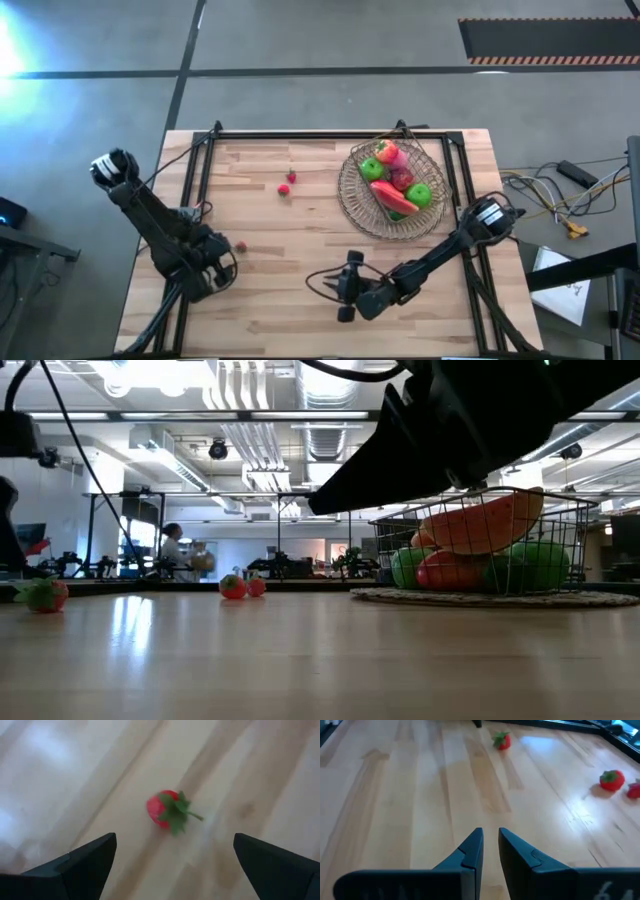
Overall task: Build produce basket
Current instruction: Put the bottom strawberry into the gold wire basket
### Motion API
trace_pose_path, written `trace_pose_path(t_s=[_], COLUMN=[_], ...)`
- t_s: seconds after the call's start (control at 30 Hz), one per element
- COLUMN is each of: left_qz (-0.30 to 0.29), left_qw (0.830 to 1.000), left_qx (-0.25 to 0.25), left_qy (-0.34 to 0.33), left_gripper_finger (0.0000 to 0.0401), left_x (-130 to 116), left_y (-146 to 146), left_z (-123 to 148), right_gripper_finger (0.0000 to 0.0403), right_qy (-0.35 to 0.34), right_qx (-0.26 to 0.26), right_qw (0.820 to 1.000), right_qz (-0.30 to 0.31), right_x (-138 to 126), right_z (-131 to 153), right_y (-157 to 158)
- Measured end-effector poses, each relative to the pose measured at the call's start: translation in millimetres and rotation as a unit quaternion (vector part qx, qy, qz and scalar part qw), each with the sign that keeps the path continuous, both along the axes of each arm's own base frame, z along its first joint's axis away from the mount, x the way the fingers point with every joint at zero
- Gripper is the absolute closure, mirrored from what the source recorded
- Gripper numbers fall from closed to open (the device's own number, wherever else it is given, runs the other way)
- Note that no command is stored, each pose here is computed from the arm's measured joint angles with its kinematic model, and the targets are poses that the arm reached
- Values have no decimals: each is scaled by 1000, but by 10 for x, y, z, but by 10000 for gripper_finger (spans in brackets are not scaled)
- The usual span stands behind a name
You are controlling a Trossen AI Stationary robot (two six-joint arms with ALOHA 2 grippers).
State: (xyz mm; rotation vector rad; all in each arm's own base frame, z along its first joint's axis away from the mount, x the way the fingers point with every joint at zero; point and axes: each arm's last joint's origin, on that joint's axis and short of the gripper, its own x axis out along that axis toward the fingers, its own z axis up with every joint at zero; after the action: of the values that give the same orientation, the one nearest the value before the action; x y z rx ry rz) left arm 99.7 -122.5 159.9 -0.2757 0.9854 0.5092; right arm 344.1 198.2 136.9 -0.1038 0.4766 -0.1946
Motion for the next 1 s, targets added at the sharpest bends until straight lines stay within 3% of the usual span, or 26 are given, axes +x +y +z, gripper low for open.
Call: trace_pose_path(t_s=[0.27,0.4,0.6,1.0], left_qz=[-44,-53,-46,71], left_qw=[990,985,989,992], left_qx=[130,161,138,57], left_qy=[-37,-24,-34,-90], left_gripper_finger=[15,15,15,15], left_x=[2,26,69,-22], left_y=[85,82,18,161], left_z=[-263,-327,-414,-597], right_gripper_finger=[351,351,351,351], right_qy=[-7,-9,-21,-22], right_qx=[-1,0,0,-7], right_qw=[1000,1000,1000,1000], right_qz=[-6,-6,-7,-7], right_x=[7,8,21,23], right_z=[5,8,31,35], right_y=[0,1,6,5])
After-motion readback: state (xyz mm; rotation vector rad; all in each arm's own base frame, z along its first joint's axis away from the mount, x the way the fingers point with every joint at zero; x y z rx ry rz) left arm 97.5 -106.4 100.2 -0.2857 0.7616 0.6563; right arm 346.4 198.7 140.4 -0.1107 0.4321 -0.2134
